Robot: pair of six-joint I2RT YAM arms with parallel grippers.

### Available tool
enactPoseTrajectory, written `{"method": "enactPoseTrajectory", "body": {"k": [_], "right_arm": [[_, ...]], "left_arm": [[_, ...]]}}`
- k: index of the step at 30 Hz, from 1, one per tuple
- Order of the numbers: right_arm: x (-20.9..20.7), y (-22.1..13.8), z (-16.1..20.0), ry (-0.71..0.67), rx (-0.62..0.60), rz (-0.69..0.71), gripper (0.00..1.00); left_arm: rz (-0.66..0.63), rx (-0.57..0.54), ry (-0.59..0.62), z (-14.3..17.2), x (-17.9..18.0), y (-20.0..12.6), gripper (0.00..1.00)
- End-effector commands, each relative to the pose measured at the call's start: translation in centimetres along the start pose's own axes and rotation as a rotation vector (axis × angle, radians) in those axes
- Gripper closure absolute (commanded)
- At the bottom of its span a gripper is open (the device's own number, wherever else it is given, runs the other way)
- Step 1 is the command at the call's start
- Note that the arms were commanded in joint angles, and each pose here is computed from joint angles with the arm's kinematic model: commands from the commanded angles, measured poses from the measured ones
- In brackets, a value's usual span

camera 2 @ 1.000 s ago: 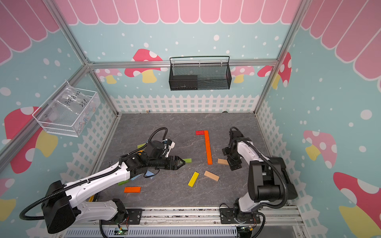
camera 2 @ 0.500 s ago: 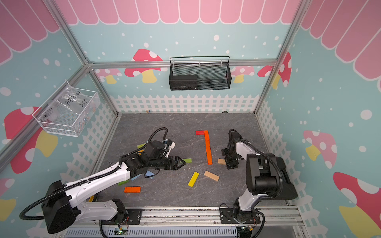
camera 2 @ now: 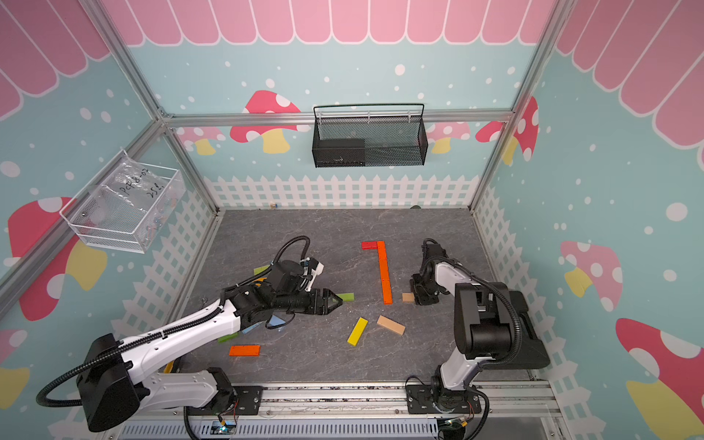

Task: Assemble a giraffe with building blocks
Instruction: Assemble the building block at the center of the board.

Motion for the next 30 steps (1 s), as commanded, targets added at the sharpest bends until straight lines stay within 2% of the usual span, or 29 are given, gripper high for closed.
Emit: {"method": "enactPoseTrajectory", "body": {"k": [1, 7, 21, 30], "right_arm": [[-1.7, 2.2, -0.1, 0.043, 0.017, 0.085, 0.58], [-1.6, 2.1, 0.1, 0.046, 0.027, 0.081, 0.64], [-1.2, 3.2, 2.0, 0.048, 0.073, 0.106, 0.64], [-2.1, 3.2, 2.5, 0.080, 0.062, 0.118, 0.64]], "left_arm": [[-0.009, -0.004, -0.007, 0.0, 0.6, 0.1, 0.18], [-0.012, -0.004, -0.011, 0.0, 0.6, 0.0, 0.18], [-0.017, -0.012, -0.017, -0.2, 1.0, -0.4, 0.18], [-0.022, -0.004, -0.016, 0.0, 1.3, -0.4, 0.18]]}}
Point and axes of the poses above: each gripper's point midway between its finger pads, its own y axis out along the fingers, its own x axis along the line the jaws close on, z = x × y, the point moved 8 cm from there along -y, back along the fingers, and after that the axes turned 8 degrees about -y, right-handed, at the moved point
